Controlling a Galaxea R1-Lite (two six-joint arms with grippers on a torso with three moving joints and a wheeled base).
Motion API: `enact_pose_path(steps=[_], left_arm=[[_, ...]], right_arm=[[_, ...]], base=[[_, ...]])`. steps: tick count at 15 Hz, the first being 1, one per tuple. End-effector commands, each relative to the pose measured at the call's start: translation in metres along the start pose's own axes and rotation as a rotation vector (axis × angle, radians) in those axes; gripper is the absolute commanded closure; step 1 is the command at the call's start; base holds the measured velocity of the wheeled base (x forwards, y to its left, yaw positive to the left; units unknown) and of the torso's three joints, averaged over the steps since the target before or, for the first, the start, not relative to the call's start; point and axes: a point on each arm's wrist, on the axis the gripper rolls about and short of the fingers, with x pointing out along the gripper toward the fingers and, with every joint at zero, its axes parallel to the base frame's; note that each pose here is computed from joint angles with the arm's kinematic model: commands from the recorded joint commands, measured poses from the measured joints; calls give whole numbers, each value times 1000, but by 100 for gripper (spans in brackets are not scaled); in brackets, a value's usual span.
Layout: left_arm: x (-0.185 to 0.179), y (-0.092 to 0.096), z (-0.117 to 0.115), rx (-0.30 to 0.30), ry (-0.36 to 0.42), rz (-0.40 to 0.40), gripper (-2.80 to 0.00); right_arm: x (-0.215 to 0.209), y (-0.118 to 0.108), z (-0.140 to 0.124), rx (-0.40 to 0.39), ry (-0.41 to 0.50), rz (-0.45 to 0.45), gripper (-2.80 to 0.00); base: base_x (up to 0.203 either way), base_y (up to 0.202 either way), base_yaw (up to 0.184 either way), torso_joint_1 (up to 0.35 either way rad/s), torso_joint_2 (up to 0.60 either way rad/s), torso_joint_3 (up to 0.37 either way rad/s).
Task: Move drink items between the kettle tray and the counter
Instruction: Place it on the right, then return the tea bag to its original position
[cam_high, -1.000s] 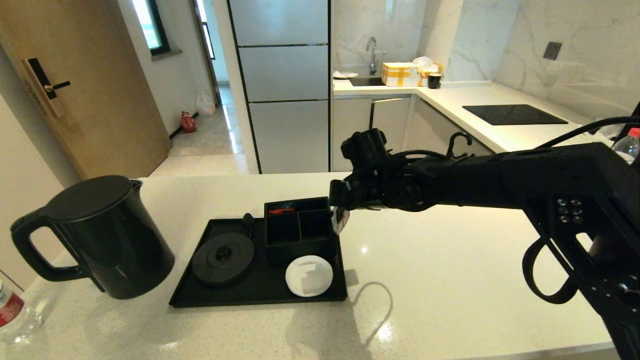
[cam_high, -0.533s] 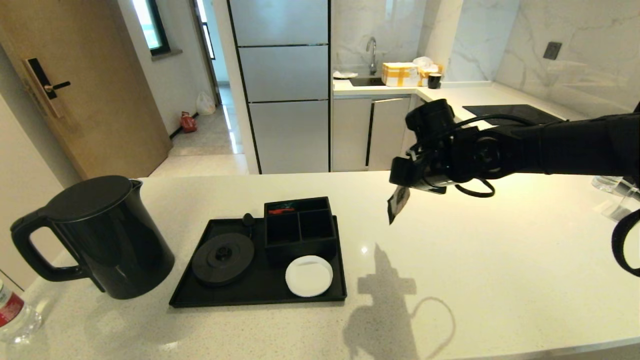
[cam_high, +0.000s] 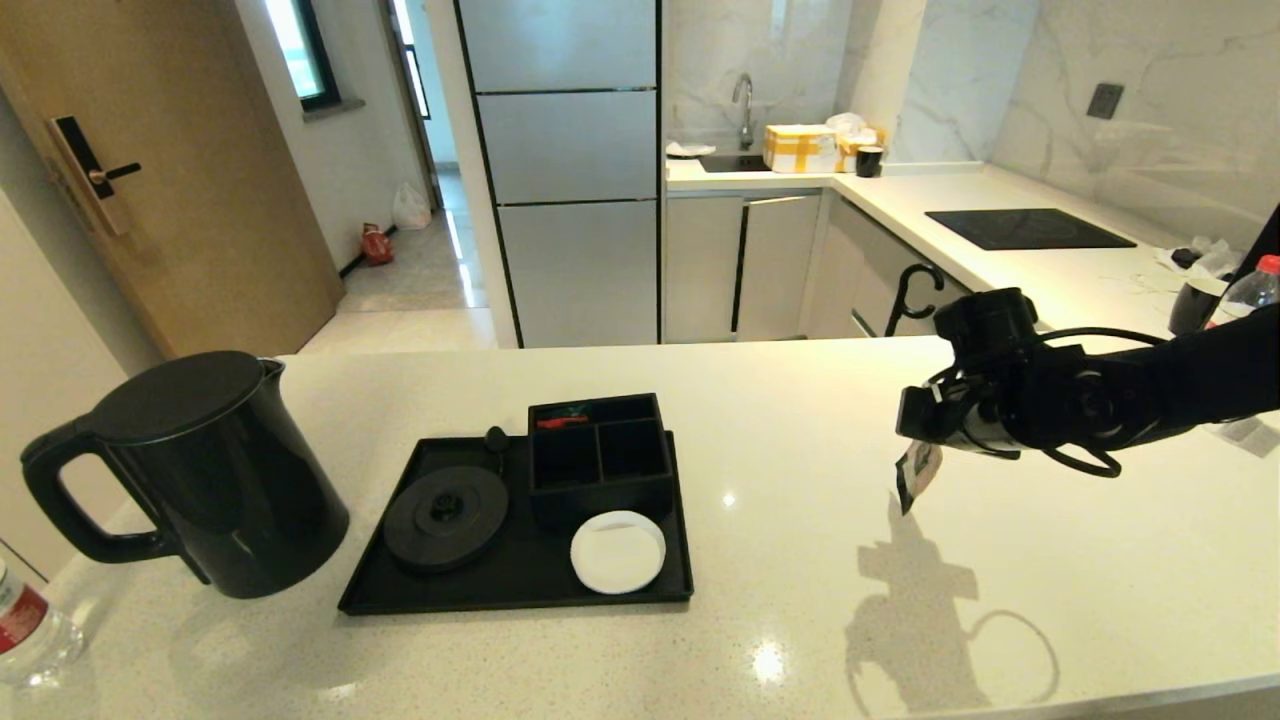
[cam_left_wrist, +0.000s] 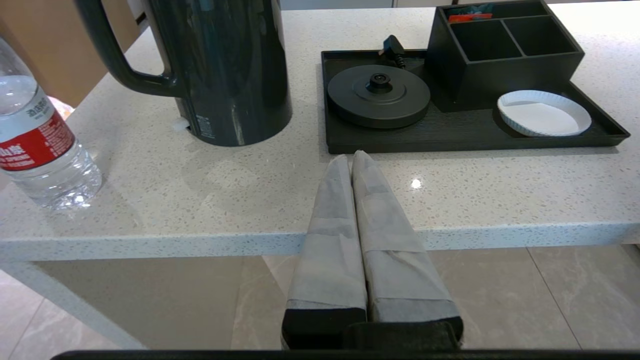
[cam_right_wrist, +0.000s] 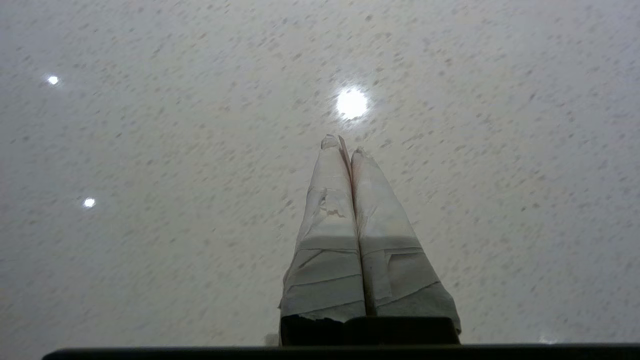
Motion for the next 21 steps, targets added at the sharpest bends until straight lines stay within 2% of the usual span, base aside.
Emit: enact_pose_path(steps=[1, 3, 4, 10, 15, 18, 19, 21], left_arm=[[0, 0, 0, 0, -2, 0, 0], [0, 0, 0, 0, -2, 0, 0], [0, 0, 0, 0, -1, 0, 0], [0, 0, 0, 0, -2, 0, 0], [0, 0, 0, 0, -1, 0, 0], [0, 0, 0, 0, -1, 0, 0], [0, 0, 0, 0, -2, 0, 0], [0, 0, 0, 0, -2, 0, 0]], right_arm=[[7, -12, -5, 8, -3, -24, 0], [10, -23, -10, 11, 18, -46, 0], [9, -24, -11, 9, 22, -48, -280], [-9, -26, -3, 24, -16, -32, -280], [-99, -32, 12, 40, -155, 74, -280], [-171, -43, 4, 34, -217, 151, -280], [-200, -52, -1, 39, -242, 179, 0], [-257, -78, -16, 63, -290, 221, 0]], base=[[0, 0, 0, 0, 0, 0], [0, 0, 0, 0, 0, 0], [0, 0, 0, 0, 0, 0], [0, 0, 0, 0, 0, 0], [0, 0, 0, 0, 0, 0], [0, 0, 0, 0, 0, 0], [0, 0, 0, 0, 0, 0], [0, 0, 0, 0, 0, 0]])
